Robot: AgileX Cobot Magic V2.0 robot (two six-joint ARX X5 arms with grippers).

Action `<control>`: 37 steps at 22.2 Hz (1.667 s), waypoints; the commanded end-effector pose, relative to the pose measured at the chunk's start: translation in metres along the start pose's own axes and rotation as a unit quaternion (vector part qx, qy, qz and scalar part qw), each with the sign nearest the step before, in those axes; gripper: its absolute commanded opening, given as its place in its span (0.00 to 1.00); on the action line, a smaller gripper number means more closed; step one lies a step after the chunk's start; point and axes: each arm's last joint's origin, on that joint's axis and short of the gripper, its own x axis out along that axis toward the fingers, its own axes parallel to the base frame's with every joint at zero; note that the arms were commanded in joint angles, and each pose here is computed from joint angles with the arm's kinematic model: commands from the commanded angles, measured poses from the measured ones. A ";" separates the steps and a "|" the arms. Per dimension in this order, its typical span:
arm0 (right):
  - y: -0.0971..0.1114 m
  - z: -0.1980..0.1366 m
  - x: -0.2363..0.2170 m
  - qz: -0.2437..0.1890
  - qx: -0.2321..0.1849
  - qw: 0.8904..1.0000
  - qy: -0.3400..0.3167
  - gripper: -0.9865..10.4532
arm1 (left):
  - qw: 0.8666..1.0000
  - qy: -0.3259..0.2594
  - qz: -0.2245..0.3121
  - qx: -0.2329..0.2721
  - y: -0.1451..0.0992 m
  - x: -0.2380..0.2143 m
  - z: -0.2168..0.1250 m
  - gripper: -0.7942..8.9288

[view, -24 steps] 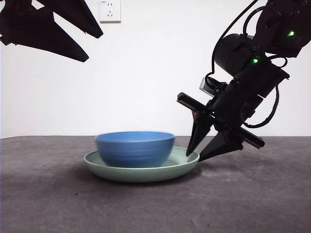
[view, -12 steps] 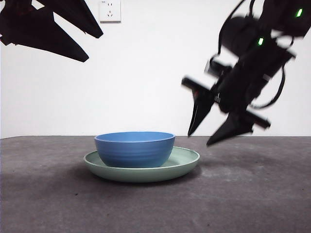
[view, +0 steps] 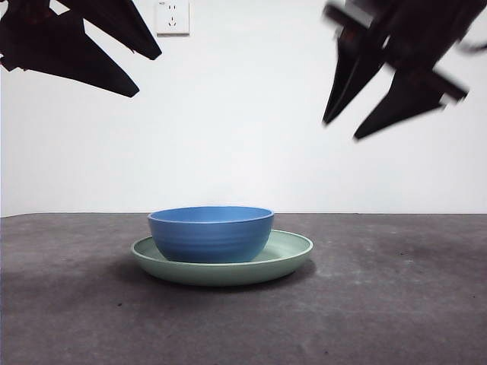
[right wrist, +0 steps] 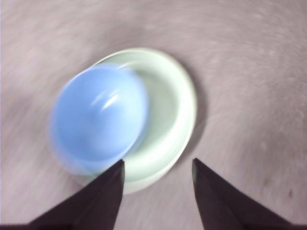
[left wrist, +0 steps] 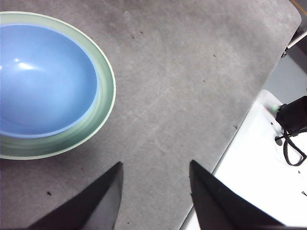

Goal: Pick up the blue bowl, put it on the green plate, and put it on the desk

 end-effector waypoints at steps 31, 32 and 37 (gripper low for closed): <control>0.037 -0.045 -0.079 0.066 -0.134 0.987 0.065 0.28 | 1.000 -0.004 -0.005 0.004 -0.002 0.000 0.003 0.31; 0.037 -0.045 -0.079 0.066 -0.134 0.987 0.065 0.28 | 1.000 -0.004 -0.005 0.004 -0.002 0.000 0.003 0.30; 0.036 -0.046 -0.079 0.065 -0.134 0.987 0.065 0.20 | 1.000 -0.004 -0.005 0.004 -0.002 0.000 0.003 0.20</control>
